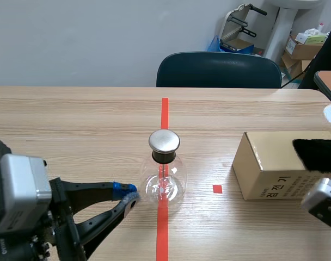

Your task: Do the electroscope experiment

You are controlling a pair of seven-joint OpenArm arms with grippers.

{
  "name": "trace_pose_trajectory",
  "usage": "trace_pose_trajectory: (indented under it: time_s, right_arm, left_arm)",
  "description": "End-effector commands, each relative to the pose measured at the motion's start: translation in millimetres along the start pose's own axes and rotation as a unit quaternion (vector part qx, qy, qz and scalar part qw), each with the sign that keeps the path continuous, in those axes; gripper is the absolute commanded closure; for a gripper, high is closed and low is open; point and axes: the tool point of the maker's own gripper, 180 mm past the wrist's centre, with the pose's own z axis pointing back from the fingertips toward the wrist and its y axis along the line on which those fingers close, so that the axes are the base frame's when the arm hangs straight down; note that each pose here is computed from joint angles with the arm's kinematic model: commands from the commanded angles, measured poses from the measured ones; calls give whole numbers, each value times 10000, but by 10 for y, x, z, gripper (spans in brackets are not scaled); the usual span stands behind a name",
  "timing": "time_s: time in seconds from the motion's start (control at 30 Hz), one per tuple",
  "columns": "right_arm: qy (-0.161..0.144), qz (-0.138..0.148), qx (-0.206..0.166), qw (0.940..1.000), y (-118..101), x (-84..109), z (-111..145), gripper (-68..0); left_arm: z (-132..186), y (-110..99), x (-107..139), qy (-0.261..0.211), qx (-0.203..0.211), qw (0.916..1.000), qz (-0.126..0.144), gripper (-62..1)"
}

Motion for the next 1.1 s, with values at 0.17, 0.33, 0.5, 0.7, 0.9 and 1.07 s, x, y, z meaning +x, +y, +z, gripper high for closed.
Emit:
trace_pose_trajectory:
  time_s: [0.17, 0.33, 0.5, 0.7, 0.9, 1.07]
  right_arm:
    - [-367, -85, -421, 9984, -297, 405, -179, -9]
    - [-543, -150, -438, 9974, -321, 720, -206, -9]
    - [-656, -151, -352, 9971, -260, 984, -167, -9]
    - [-714, -169, -287, 9969, -211, 1245, -105, -9]
    - [-707, -158, -254, 9970, -191, 1409, -44, -9]
    - [-740, -196, -229, 9968, -183, 1521, 1, -9]
  left_arm:
    - [-104, 87, -154, 55, 182, 9997, 158, -25]
    - [-128, 168, -324, 205, 343, 9986, 353, -25]
    - [-142, 216, -509, 370, 461, 9975, 375, -25]
    - [-163, 306, -684, 515, 647, 9958, 401, -25]
    - [-171, 429, -790, 586, 844, 9936, 471, -25]
    - [-195, 464, -886, 685, 843, 9931, 444, -25]
